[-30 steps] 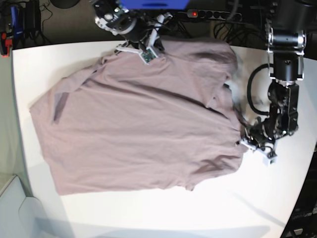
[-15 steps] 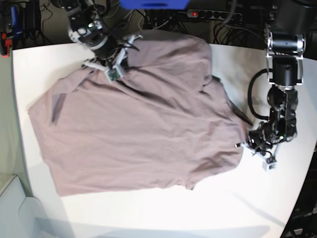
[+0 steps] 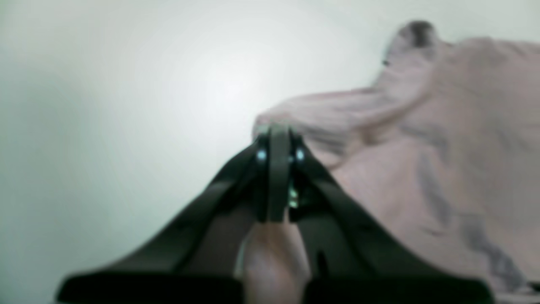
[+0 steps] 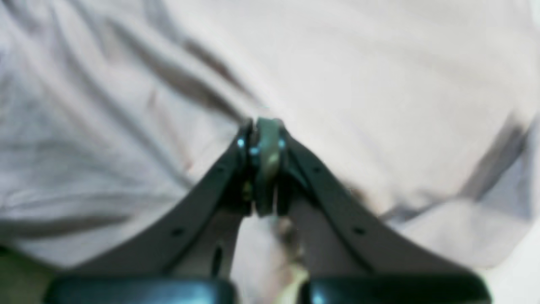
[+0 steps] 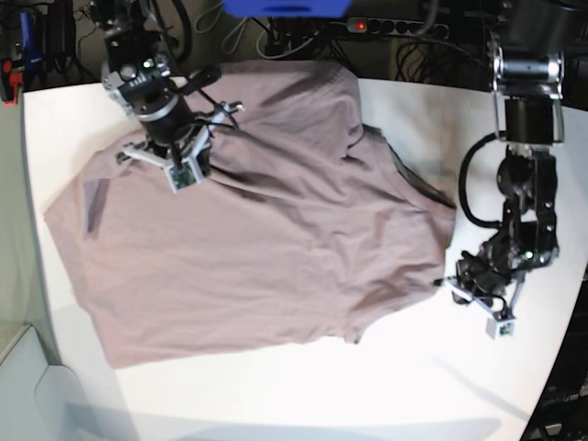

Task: Layout the t-shirt on the table in an organized manner, then fold the t-shirt properly
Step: 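Regrasp the shirt with both grippers and pull it outward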

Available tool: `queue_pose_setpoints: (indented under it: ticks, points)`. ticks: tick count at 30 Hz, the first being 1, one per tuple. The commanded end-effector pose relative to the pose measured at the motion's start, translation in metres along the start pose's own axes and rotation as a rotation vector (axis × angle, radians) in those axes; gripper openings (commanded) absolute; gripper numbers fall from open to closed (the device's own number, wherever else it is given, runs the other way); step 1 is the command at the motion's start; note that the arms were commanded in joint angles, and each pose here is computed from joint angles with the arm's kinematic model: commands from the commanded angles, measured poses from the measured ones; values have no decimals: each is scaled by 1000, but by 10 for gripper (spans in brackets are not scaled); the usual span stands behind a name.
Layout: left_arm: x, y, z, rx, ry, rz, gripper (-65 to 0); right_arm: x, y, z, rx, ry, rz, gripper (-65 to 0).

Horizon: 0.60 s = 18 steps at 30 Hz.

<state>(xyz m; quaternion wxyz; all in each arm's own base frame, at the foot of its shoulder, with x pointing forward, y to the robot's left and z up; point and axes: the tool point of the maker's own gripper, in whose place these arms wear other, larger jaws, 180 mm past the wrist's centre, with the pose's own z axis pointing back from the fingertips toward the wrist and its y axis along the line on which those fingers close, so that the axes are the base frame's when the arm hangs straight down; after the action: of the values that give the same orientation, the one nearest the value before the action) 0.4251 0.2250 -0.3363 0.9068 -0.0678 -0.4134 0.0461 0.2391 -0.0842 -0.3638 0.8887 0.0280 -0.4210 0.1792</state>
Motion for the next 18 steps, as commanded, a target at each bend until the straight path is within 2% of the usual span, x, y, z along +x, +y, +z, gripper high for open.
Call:
queue_pose_setpoints:
  ticks: [1,5,10,12,15,18]
  points:
    - [27,-1,9,-1,-71,-9,-650,16,2,0,3,-56,-12,-650]
    - [25,-29,10,-55,-87,0,-650,17,9,0,12,-58,-38,-650]
    - [-16,-51,-15,-88,29,0,-650,15,14,-1,23,-53,-44,-650]
    - [-20,-57,-27,-94,54,-16,-650,14,20,-2,39,-48,-40,-650]
    - [-34,-50,-43,-73,79,-22,-650,3,23,-3,47,-20,-39,-650]
    - [-28,-21,-57,-7,55,-10,-650,-5,24,-6,48,2,-41,-650]
